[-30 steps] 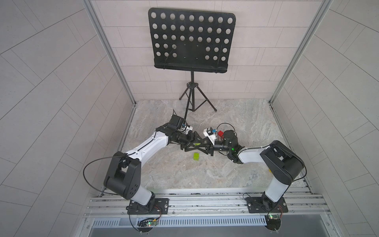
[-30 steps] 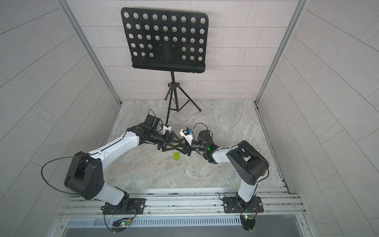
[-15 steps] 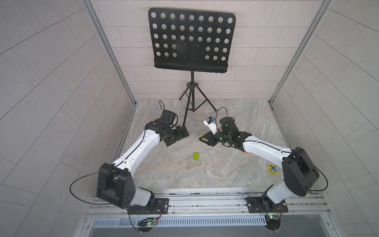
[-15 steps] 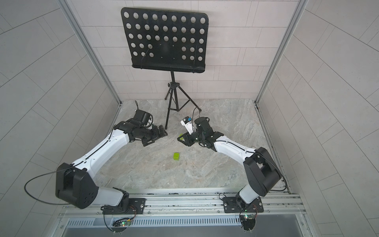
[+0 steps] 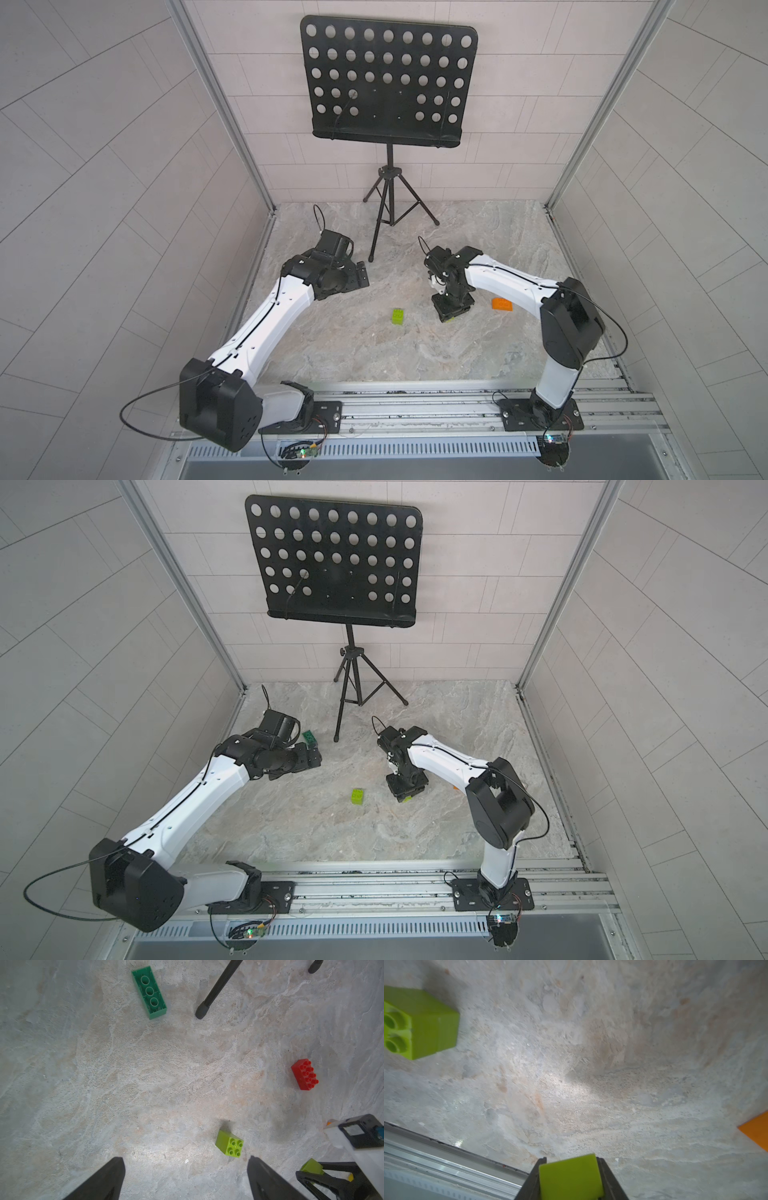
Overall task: Assemble an ice cream with lego
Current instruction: Place the lego brick at the center of the board.
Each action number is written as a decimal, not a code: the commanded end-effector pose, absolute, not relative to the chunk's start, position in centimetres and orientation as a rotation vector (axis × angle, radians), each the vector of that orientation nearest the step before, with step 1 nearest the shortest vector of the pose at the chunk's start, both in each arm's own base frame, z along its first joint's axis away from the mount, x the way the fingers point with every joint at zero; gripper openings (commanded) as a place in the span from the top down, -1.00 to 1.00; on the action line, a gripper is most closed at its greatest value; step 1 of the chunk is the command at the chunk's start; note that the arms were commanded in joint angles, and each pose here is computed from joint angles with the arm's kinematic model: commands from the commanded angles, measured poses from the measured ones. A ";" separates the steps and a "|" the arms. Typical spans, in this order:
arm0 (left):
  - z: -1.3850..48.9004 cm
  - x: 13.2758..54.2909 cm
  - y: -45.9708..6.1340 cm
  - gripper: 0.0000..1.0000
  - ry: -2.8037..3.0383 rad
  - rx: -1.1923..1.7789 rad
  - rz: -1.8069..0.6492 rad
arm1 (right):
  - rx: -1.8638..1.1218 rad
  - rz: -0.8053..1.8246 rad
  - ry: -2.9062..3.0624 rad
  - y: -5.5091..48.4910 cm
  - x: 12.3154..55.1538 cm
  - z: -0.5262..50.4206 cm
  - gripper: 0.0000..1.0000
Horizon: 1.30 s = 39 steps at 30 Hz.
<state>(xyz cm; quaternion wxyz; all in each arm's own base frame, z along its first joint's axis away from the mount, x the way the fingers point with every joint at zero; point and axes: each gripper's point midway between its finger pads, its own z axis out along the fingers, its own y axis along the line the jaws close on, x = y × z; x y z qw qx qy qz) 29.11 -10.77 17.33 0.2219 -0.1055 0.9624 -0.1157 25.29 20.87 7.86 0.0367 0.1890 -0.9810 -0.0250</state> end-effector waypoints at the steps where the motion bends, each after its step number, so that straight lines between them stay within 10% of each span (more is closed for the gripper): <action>1: 17.3 28.2 -10.1 -1.00 2.655 -0.259 -0.281 | 0.637 0.172 -2.894 19.0 24.5 7.4 0.94; 11: 18.7 28.0 -9.1 -1.00 2.582 -0.298 -0.261 | 0.676 0.200 -2.803 22.0 26.8 3.9 0.72; 24: 18.7 27.9 -9.9 -1.00 2.582 -0.251 -0.321 | 0.714 -0.007 -2.909 25.6 28.9 3.7 -0.26; 33: 17.7 27.8 -12.1 -1.00 2.632 -0.087 -0.349 | 0.488 -0.578 -3.246 25.4 32.4 11.1 -0.30; 39: 17.1 26.9 -16.8 -1.00 2.656 0.280 -0.259 | -0.111 -0.814 -3.655 14.9 35.6 16.0 -0.35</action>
